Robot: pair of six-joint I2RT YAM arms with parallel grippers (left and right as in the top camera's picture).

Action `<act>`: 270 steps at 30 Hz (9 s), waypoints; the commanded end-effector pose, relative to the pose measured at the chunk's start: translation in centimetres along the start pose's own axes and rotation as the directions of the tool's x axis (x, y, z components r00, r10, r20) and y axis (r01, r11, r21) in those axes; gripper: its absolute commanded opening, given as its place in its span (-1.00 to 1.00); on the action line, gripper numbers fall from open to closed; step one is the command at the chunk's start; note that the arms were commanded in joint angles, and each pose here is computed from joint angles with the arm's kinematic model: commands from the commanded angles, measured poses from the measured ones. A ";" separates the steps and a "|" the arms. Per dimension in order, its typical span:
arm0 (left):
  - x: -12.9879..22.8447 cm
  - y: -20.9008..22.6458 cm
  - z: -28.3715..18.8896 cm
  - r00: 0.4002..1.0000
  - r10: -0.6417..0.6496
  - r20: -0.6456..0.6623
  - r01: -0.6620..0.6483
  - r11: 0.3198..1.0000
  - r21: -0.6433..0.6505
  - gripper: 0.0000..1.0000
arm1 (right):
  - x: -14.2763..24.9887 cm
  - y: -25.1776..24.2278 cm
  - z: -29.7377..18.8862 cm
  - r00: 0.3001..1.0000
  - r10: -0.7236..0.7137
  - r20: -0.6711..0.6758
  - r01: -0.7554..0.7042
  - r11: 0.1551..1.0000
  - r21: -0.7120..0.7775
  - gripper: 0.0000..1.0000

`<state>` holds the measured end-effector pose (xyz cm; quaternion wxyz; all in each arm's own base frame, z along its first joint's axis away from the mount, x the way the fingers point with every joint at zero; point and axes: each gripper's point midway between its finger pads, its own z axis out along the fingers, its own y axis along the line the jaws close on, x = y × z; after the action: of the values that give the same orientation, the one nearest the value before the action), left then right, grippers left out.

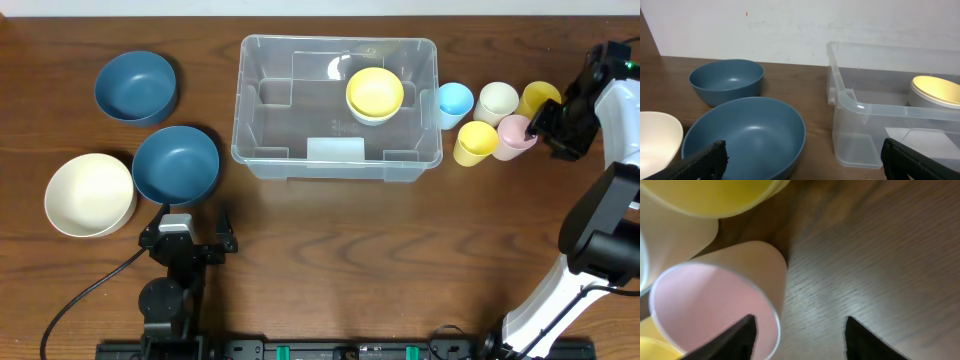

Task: Pack container
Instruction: 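Grasp the pink cup rim with the right gripper, then carry the pink cup into the container and lower it, then open the right gripper, move to the yellow cup and grasp its rim, then carry the yellow cup into the container and drop it onto the pink cup, then move the right gripper to the cream cup and grasp its rim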

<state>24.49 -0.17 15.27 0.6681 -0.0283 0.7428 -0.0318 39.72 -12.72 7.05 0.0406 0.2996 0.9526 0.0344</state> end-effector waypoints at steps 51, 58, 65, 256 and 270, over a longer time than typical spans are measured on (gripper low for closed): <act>1.5 0.1 0.1 0.999 0.013 -0.046 -0.013 1.000 -0.003 0.96 | 12.0 18.9 -20.6 0.750 -0.461 0.475 0.585 0.797 -0.150 -0.96; 1.5 0.1 0.1 0.999 0.013 -0.046 -0.013 1.000 -0.003 0.96 | 14.0 24.0 -15.7 0.726 -0.550 0.413 0.641 0.758 -0.117 -0.97; 1.5 0.1 0.1 0.999 0.013 -0.046 -0.013 1.000 -0.003 0.96 | 14.5 25.0 -7.4 0.750 -0.621 0.227 0.648 0.759 -0.066 -0.97; 1.5 0.1 0.1 0.999 0.013 -0.046 -0.013 1.000 -0.003 0.96 | -0.2 10.8 -11.3 0.935 -0.216 0.282 0.228 0.974 -0.009 0.35; 1.5 0.1 0.1 0.999 0.013 -0.046 -0.013 1.000 -0.003 0.96 | -4.7 7.9 -2.4 0.957 -0.132 0.259 0.128 0.991 0.033 0.32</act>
<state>24.49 -0.17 15.27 0.6681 -0.0283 0.7428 -0.0318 48.03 -7.75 12.19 0.1822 0.2292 0.9562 -0.0025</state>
